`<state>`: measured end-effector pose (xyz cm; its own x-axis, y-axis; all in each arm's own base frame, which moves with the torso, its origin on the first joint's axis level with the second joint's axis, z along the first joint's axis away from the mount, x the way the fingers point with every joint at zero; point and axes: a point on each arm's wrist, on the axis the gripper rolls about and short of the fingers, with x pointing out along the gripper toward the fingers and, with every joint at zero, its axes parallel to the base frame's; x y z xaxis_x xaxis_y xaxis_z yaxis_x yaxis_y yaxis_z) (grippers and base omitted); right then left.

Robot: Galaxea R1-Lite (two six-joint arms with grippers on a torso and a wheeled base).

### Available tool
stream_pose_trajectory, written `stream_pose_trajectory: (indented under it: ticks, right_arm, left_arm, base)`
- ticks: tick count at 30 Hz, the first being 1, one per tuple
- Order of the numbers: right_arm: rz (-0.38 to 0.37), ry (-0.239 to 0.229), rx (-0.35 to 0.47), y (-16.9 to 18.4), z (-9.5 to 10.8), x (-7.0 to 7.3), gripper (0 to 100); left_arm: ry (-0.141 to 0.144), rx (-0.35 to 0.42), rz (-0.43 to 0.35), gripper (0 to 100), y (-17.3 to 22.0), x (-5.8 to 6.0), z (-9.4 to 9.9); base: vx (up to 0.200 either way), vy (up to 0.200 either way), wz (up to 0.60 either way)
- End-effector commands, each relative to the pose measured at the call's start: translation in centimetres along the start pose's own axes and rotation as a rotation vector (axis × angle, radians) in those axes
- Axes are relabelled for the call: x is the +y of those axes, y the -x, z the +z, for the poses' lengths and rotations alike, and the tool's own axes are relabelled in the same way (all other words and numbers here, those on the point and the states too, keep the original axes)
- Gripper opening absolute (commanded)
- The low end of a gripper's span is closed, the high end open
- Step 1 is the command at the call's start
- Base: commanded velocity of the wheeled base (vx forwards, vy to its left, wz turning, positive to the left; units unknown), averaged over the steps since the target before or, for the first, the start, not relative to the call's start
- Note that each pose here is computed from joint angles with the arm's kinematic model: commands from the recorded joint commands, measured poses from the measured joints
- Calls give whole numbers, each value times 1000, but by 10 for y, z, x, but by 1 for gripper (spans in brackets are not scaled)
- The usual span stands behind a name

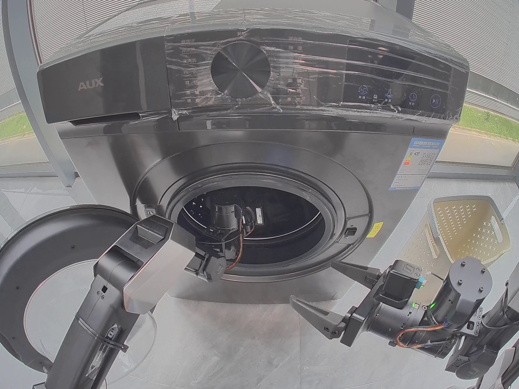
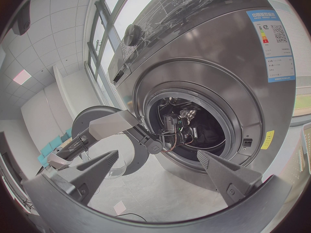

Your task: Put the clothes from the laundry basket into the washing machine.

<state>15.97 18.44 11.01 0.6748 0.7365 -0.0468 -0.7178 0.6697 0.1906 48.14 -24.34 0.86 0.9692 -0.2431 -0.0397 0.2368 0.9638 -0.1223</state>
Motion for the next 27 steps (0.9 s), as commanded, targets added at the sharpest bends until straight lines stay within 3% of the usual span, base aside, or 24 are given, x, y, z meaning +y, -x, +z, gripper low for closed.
stream_pose_trajectory:
  ticks: [1, 4, 8, 12, 20, 27]
  right_arm:
    - [1, 0, -2, 0, 0, 0, 100]
    - [1, 0, -4, 0, 1, 0, 100]
    - [3, 0, -5, 0, 1, 1, 100]
    - [3, 0, -5, 0, 1, 1, 100]
    - [2, 1, -7, 0, 1, 0, 100]
    - [-2, 1, -3, 0, 1, 0, 100]
  left_arm:
    - [0, 10, -3, 100, 2, -2, -2]
    - [-7, 40, -17, 100, 11, -9, -3]
    - [-15, 86, -62, 100, 31, -31, -7]
    - [-24, 105, -87, 100, 43, -42, -5]
    - [-44, 163, -108, 100, 75, -44, 11]
    - [-59, 223, -164, 100, 130, -51, 27]
  base:
    - [0, 0, 0]
    - [0, 0, 0]
    - [0, 0, 0]
    - [0, 0, 0]
    - [0, 0, 0]
    - [0, 0, 0]
